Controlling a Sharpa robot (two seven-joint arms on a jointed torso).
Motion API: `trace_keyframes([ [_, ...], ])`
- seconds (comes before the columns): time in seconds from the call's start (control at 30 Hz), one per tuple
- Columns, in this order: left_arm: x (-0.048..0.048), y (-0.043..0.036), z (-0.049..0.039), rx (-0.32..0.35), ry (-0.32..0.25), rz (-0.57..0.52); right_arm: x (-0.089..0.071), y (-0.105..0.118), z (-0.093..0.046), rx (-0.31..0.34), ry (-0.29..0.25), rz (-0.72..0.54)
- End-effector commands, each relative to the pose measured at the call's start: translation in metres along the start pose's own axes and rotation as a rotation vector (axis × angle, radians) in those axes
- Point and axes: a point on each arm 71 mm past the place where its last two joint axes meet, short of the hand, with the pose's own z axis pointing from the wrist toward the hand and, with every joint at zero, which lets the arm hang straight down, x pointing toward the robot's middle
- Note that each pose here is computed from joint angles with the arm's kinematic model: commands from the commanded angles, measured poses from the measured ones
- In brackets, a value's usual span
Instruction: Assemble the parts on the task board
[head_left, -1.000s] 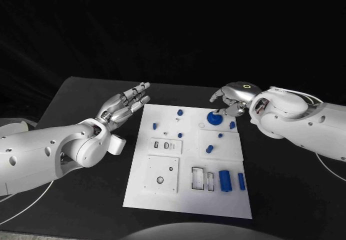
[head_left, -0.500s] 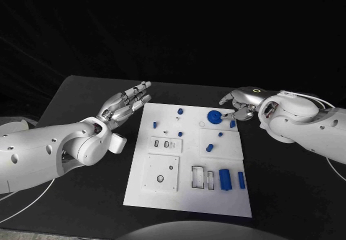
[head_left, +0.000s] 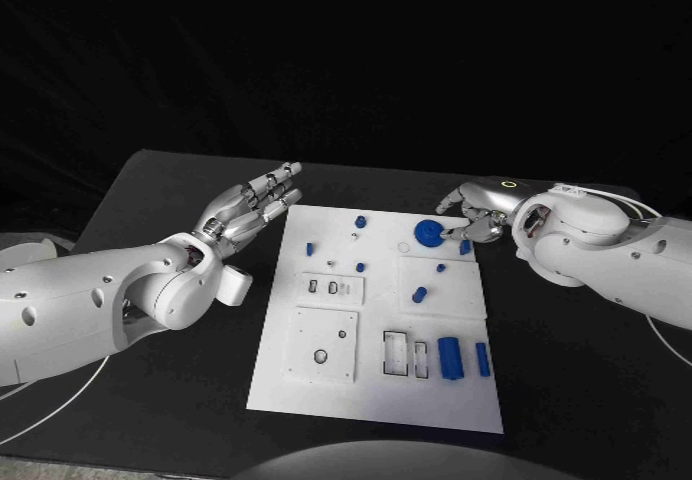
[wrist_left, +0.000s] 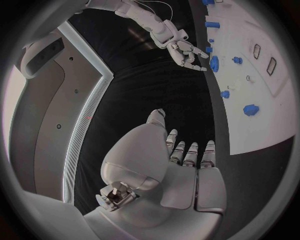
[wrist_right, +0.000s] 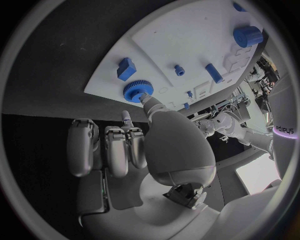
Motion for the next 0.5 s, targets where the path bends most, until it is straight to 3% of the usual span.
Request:
trace_keyframes([
  [0.03, 0.0023, -0.0006, 0.0010, 0.007, 0.022, -0.015, 0.0021, 0.0016, 0.0018, -0.006, 0.004, -0.002],
  [0.5, 0.0023, 0.0004, 0.0014, 0.000, 0.028, -0.018, 0.0080, 0.0081, 0.0089, -0.027, 0.005, 0.002],
])
